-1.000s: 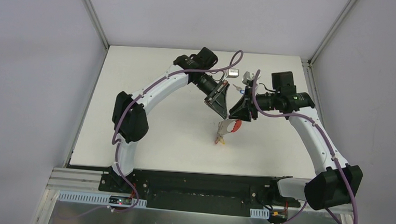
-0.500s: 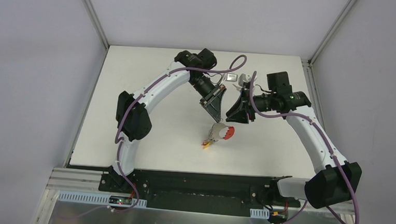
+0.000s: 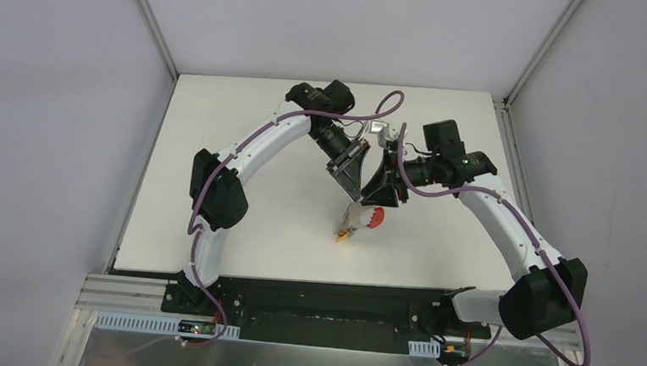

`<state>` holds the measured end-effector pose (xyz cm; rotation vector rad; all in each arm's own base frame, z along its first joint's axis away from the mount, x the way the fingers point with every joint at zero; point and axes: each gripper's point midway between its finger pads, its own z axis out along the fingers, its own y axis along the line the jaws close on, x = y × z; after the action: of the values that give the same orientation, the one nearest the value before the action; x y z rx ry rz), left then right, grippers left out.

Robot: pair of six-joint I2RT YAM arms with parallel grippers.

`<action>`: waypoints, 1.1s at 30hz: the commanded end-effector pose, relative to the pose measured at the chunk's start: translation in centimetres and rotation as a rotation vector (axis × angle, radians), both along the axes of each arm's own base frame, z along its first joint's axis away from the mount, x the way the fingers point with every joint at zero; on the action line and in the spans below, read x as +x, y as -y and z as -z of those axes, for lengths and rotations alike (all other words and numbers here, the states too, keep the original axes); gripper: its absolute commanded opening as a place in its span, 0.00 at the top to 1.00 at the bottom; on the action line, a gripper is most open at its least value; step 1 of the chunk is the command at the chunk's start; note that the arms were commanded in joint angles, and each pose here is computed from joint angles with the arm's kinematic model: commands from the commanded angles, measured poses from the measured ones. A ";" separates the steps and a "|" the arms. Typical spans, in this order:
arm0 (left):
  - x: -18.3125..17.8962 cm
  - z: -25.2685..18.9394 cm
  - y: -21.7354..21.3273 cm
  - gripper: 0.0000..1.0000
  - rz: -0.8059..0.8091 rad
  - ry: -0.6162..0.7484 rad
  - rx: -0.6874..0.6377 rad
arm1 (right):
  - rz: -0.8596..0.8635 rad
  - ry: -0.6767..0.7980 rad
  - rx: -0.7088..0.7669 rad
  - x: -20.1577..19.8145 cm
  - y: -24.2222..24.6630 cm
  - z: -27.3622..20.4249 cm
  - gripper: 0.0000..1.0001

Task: Put the keys on the keyring
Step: Adjust the keyring at the center of the board.

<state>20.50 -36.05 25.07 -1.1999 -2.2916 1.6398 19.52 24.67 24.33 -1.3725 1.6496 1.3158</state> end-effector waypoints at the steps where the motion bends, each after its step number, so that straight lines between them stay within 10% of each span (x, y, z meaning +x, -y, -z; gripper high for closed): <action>1: -1.4 -3.0 0.0 1.00 0.031 0.037 -0.082 | -0.021 0.022 0.019 0.0 -0.6 -0.2 0.65; 21: -1.3 -3.3 -0.4 1.00 0.023 0.058 -0.081 | -0.038 -0.001 0.013 -0.6 -0.6 0.0 1.00; 33: 0.3 -4.7 -0.6 0.86 -0.021 0.173 -0.122 | 0.072 -0.027 0.063 1.7 -0.4 -1.7 1.00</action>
<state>21.02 -35.87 25.63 -1.2648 -2.3348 1.6456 20.39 24.91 24.28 -1.3087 1.6931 1.3277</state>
